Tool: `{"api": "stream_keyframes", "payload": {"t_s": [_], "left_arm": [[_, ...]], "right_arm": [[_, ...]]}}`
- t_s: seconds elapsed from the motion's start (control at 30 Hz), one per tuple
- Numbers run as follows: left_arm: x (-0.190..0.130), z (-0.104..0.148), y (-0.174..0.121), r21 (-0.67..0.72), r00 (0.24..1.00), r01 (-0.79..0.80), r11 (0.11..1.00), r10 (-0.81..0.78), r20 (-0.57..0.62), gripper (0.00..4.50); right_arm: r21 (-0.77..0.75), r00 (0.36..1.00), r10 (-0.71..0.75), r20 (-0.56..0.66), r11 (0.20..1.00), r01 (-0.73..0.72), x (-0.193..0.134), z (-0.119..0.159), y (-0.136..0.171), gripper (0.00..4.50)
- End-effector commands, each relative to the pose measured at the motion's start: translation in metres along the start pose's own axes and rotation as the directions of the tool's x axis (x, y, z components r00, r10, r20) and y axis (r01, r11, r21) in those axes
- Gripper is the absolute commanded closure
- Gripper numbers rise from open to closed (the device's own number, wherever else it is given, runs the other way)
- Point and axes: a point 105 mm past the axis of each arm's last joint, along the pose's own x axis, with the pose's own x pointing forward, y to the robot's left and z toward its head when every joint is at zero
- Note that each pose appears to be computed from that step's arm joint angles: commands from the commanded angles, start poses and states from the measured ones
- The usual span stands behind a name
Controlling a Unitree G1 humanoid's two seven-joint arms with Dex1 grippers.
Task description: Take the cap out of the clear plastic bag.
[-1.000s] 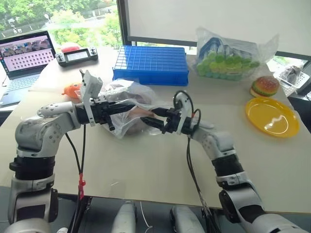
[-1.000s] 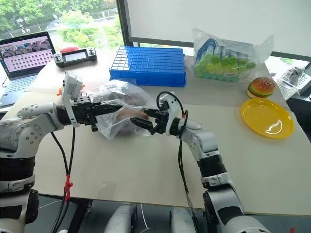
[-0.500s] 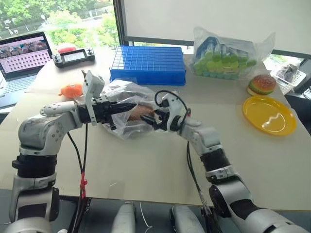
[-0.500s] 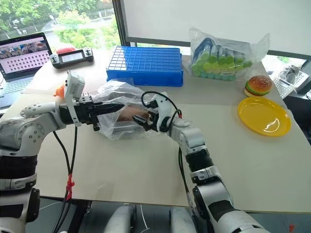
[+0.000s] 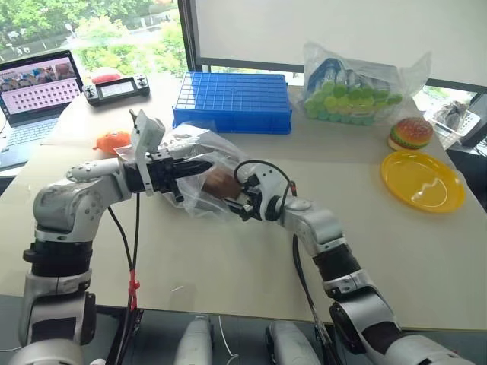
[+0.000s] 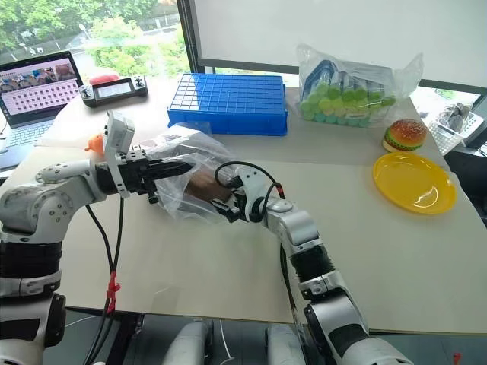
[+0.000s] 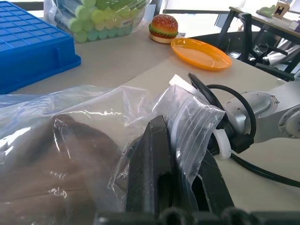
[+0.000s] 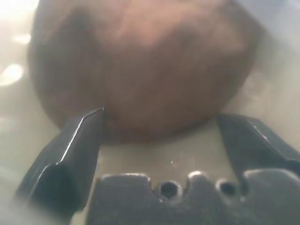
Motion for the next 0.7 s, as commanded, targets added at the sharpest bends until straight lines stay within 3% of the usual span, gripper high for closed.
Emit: {"api": "stream_keyframes", "payload": {"t_s": [0.03, 0.3, 0.47, 0.6, 0.7], "left_arm": [[-0.001, 0.017, 0.000, 0.062, 0.999, -0.006, 0.998, 0.003, 0.037, 4.49], [-0.001, 0.018, 0.003, 0.068, 0.999, -0.013, 0.998, 0.010, 0.033, 4.49], [-0.001, 0.018, 0.002, 0.069, 1.000, -0.011, 0.998, 0.009, 0.030, 4.49], [0.000, 0.018, 0.002, 0.066, 1.000, -0.004, 0.998, 0.003, 0.027, 4.49], [0.000, 0.019, 0.002, 0.066, 1.000, -0.001, 0.998, -0.001, 0.025, 4.49]], "right_arm": [[-0.031, 0.999, -0.043, -0.027, 0.999, 0.042, -0.006, -0.007, -0.003, 0.00], [-0.042, 0.998, -0.046, -0.034, 0.998, 0.045, 0.008, -0.016, 0.009, 0.00], [-0.236, 0.999, -0.039, 0.032, 0.971, 0.045, 0.009, 0.001, 0.013, 0.00], [-0.523, 0.991, -0.017, 0.132, 0.848, 0.084, 0.001, 0.032, 0.017, 0.00], [-0.749, 0.980, 0.045, 0.192, 0.653, 0.117, -0.002, 0.049, 0.034, 0.00]]}}
